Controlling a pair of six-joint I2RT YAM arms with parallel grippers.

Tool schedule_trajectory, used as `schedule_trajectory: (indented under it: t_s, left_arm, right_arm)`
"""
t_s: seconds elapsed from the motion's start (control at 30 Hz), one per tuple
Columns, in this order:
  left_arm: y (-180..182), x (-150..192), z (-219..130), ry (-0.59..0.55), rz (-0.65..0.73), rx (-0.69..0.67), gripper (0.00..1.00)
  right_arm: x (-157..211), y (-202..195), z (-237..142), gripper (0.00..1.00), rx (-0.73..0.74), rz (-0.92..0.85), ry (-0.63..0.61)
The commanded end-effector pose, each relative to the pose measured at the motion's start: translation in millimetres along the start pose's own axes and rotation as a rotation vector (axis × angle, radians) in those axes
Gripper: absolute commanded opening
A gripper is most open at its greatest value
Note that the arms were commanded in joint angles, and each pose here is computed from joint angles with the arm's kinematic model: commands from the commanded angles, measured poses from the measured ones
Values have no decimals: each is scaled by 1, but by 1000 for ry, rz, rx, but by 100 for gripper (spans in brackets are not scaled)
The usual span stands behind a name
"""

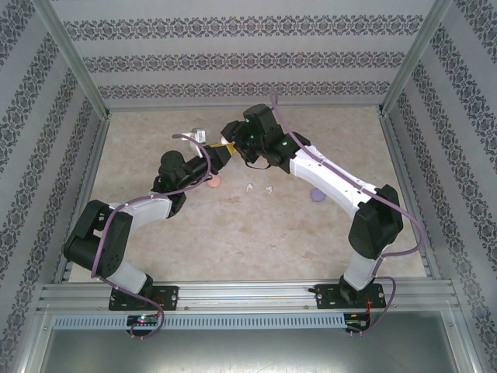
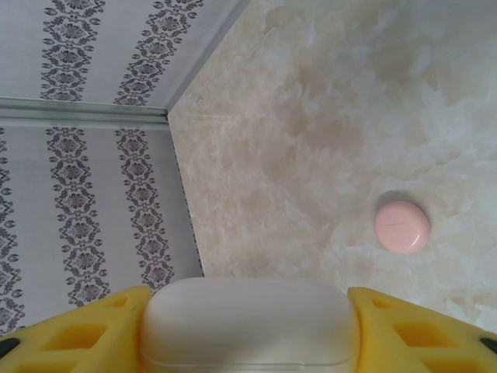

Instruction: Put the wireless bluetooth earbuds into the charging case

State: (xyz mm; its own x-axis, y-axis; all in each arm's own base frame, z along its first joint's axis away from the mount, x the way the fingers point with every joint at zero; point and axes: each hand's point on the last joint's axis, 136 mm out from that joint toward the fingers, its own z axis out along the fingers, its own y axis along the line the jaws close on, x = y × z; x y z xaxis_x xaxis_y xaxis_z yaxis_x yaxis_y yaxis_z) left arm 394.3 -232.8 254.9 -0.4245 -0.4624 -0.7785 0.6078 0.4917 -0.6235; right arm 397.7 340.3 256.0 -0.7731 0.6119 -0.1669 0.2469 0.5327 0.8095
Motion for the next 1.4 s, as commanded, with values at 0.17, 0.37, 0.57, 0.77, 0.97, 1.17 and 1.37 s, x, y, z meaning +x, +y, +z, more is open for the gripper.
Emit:
schedule_trajectory:
  t_s: [0.17, 0.37, 0.57, 0.77, 0.97, 1.17, 1.37]
  left_arm:
    - [-15, -13, 5, -36, 18, 46, 0]
    - [-14, -7, 2, -4, 23, 33, 0]
    - [-19, 3, -3, 69, 61, 37, 0]
    - [-30, 10, -13, 159, 118, 58, 0]
    - [-39, 19, -21, 263, 140, 92, 0]
    - [-48, 28, -19, 332, 99, 172, 0]
    - [-55, 27, -17, 343, 83, 216, 0]
  right_arm:
    - [4, 32, -30, 61, -106, -11, -9]
    - [-20, 24, -54, 72, -103, -43, -93]
    - [-43, -16, -73, 75, -75, -116, -107]
    - [-56, -54, -87, 75, -98, -344, -104]
    - [-33, -47, -99, 75, -232, -734, -60]
    - [-2, -35, -105, 73, -393, -906, 57]
    - [17, -25, -96, 70, -452, -931, 158]
